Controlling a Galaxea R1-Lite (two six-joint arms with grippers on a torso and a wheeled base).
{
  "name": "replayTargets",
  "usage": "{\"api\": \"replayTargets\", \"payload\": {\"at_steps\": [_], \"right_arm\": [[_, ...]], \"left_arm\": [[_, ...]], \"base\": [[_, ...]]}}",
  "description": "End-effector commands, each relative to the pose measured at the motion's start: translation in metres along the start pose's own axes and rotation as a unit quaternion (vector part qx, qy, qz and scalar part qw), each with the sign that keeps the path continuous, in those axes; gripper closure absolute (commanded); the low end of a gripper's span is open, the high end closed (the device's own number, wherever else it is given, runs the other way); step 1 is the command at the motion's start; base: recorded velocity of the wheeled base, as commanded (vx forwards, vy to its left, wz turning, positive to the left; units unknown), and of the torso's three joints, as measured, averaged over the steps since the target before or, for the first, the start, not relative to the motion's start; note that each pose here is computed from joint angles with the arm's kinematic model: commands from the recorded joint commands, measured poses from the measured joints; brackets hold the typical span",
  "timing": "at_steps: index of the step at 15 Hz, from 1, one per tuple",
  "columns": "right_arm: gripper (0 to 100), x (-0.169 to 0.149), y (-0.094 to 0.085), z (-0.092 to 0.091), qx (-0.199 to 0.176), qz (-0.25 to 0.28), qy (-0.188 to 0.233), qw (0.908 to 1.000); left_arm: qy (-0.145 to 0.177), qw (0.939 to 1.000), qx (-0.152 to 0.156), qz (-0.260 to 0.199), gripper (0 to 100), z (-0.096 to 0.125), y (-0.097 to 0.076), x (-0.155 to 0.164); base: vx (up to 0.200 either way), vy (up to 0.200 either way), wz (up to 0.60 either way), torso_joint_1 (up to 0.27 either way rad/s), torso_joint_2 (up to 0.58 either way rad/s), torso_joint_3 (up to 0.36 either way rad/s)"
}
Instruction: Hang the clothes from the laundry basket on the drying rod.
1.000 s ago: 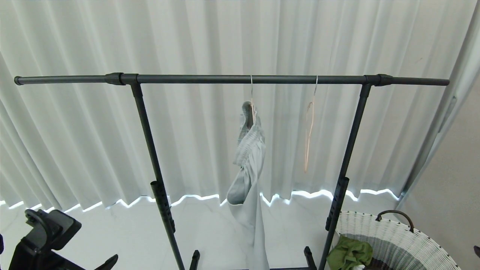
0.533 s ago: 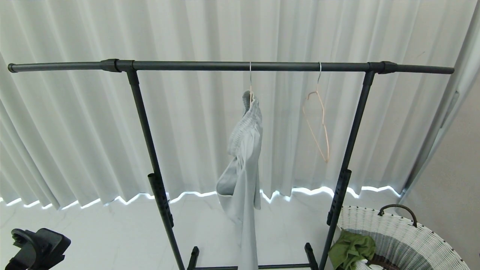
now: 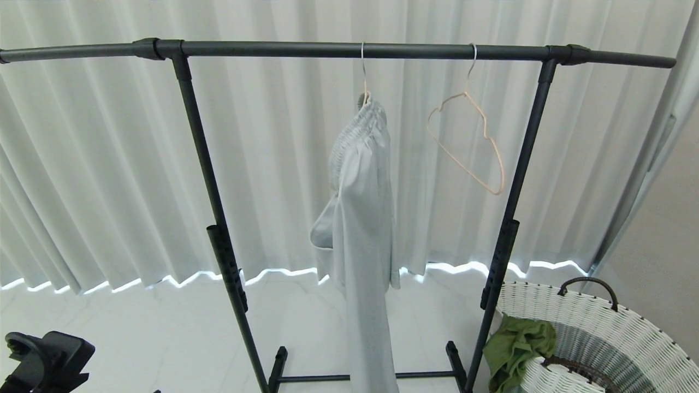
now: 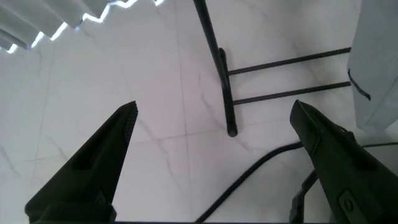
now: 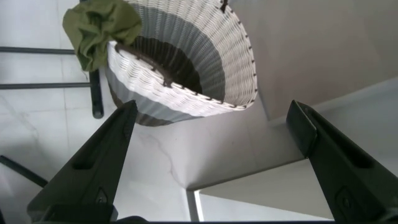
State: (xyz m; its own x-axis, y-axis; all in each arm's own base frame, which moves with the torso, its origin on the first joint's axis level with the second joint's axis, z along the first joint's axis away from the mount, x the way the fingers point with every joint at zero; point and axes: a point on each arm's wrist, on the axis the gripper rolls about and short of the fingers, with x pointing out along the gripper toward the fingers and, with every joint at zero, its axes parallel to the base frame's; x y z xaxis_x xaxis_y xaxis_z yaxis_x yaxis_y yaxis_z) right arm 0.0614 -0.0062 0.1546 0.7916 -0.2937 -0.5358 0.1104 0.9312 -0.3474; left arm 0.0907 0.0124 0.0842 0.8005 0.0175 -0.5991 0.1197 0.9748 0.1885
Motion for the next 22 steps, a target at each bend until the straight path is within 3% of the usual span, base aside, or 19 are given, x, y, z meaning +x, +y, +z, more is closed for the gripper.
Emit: {"api": "replayTargets", "payload": {"at_steps": [1,3,4,6,10,15,22], "right_arm": [[0,0.001,-0.001,0.000,0.003,-0.005,0.005,1.0000],[0,0.001,-0.001,-0.002,0.005,-0.008,0.008,0.9999],[0,0.001,0.000,-0.004,0.005,-0.007,0.009,0.9999],[0,0.002,0.001,-0.008,0.002,-0.006,0.014,0.9999],[0,0.001,0.002,-0.011,-0.004,-0.006,0.013,0.9999],[0,-0.004,0.005,-0.030,-0.035,-0.008,0.003,0.9993],[0,-0.003,0.007,-0.036,-0.052,0.008,0.004,0.9986]], "left_arm": [[-0.013,0.9991,-0.039,0.001,0,0.008,0.002,0.000],[-0.048,0.9895,-0.135,0.020,0,0.032,0.011,0.001],[-0.043,0.9869,-0.152,0.034,0,0.036,0.012,0.004],[-0.022,0.9903,-0.131,0.040,0,0.030,0.001,0.007],[-0.021,0.9953,-0.094,-0.002,0,0.031,-0.012,0.008],[-0.028,0.9949,-0.097,0.002,0,0.032,-0.011,0.006],[-0.056,0.9938,-0.096,-0.002,0,0.047,-0.010,0.005]], "base": [[0.000,0.000,0.00,-0.129,0.45,0.330],[0.000,0.000,0.00,-0.107,0.44,0.347],[0.000,0.000,0.00,-0.027,0.37,0.271],[0.000,0.000,0.00,-0.001,0.06,0.011],[0.000,0.000,0.00,0.000,0.00,0.000],[0.000,0.000,0.00,-0.018,0.07,0.070],[0.000,0.000,0.00,0.000,0.00,0.000]]}}
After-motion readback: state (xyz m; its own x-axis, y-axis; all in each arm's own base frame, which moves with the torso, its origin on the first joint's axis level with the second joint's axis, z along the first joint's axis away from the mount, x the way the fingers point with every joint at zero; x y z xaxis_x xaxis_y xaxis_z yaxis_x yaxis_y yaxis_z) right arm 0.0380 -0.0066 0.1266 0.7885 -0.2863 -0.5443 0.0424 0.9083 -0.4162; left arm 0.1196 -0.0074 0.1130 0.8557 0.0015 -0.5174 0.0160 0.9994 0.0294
